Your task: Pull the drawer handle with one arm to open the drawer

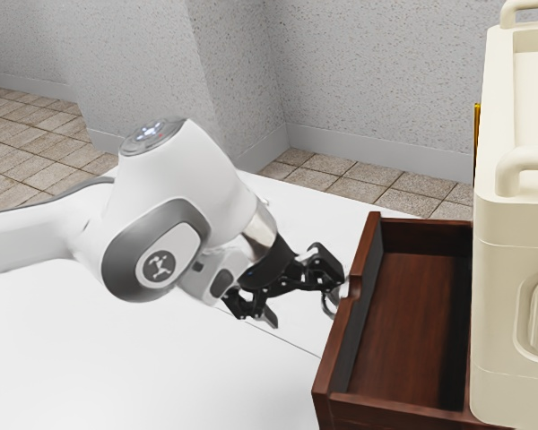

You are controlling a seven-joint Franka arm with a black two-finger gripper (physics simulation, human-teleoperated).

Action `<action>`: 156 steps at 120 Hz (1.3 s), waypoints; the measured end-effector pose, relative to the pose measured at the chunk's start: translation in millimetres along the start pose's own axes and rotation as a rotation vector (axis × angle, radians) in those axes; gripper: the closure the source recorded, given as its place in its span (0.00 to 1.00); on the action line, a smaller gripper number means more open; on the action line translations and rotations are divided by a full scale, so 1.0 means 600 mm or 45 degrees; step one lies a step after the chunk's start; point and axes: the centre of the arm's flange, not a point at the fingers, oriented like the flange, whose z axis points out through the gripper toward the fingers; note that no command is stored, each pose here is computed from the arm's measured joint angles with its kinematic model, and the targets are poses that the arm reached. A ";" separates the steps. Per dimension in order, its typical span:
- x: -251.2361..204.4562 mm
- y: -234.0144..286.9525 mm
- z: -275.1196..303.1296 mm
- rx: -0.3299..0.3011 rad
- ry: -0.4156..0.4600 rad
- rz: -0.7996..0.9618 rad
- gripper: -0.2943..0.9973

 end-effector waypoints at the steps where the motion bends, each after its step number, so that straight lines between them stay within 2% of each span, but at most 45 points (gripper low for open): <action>1: 0.000 0.001 -0.001 0.000 0.000 0.000 0.24; 55: -0.018 0.042 -0.025 0.004 -0.015 -0.034 0.24; 112: -0.013 0.059 -0.107 0.082 -0.039 -0.037 0.23; 132: -0.062 0.094 -0.170 0.120 -0.070 -0.139 0.23; 142: -0.111 0.135 -0.198 0.087 -0.095 -0.264 0.23; 156: -0.157 0.150 -0.238 -0.040 -0.146 -0.406 0.23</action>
